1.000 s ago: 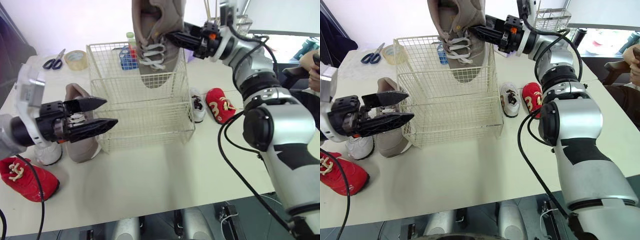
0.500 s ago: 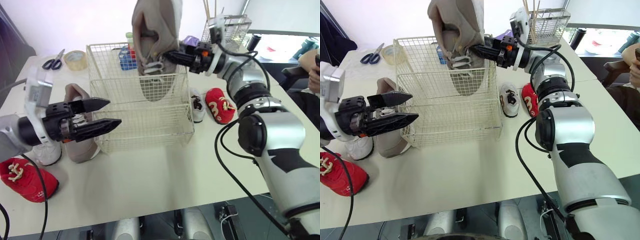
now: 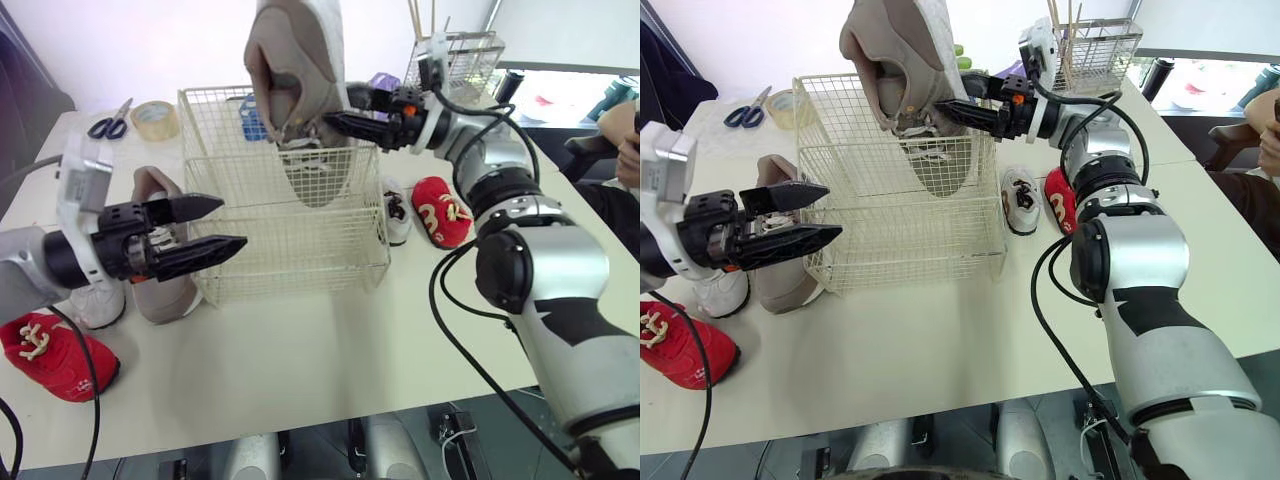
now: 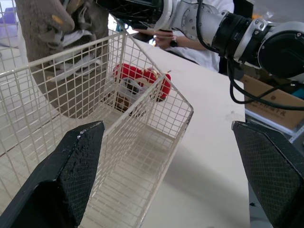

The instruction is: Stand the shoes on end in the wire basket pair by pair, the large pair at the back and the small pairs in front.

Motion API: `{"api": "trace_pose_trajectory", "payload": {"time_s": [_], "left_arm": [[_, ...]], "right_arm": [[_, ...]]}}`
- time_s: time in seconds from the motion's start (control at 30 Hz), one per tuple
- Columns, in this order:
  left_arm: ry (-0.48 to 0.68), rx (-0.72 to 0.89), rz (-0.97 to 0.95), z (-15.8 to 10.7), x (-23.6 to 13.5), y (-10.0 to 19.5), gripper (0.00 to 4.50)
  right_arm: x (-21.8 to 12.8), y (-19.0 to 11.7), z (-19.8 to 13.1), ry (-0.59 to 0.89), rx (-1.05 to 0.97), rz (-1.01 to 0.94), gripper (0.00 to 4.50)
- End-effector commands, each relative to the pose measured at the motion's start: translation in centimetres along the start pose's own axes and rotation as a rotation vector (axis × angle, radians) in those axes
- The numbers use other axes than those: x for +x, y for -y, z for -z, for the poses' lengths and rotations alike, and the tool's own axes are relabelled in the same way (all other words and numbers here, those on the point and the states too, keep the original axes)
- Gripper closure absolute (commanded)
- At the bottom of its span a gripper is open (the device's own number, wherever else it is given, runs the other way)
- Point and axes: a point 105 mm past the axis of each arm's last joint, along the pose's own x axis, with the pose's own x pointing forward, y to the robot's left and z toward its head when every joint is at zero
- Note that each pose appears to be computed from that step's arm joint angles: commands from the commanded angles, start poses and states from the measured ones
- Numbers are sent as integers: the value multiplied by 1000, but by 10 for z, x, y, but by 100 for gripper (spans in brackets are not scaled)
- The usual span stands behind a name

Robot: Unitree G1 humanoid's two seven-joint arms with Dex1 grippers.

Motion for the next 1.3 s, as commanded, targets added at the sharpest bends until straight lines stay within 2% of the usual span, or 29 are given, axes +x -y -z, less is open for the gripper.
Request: {"api": "trace_pose_trajectory", "payload": {"time_s": [0.03, 0.33, 0.53, 0.7, 0.83, 0.97, 1.1, 1.2, 1.3], "left_arm": [[27, 40, 5, -8, 1, 3, 0], [36, 40, 10, -8, 3, 3, 0], [41, 35, 12, -7, 4, 3, 0], [41, 34, 11, -8, 5, 2, 0], [43, 34, 10, -8, 5, 2, 0], [52, 38, -9, -13, -1, 0, 0], [66, 64, -117, -27, -21, -13, 0], [49, 103, -339, -41, -47, -38, 0], [58, 109, -500, -55, -76, -57, 0]], "right_arm": [[-4, 4, -34, 51, -127, 19, 117], [-15, 10, -56, 59, -266, 75, 117], [-20, 7, -51, 27, -312, 53, 117], [-23, 5, -61, 55, -349, 64, 117], [-30, -1, -58, 22, -382, 54, 2], [-52, 2, -61, -34, -416, 119, 2], [-82, 3, -86, -48, -395, 169, 2], [-93, -23, -108, -10, -279, 40, 2], [-83, -59, -113, 3, -160, -140, 2]]}}
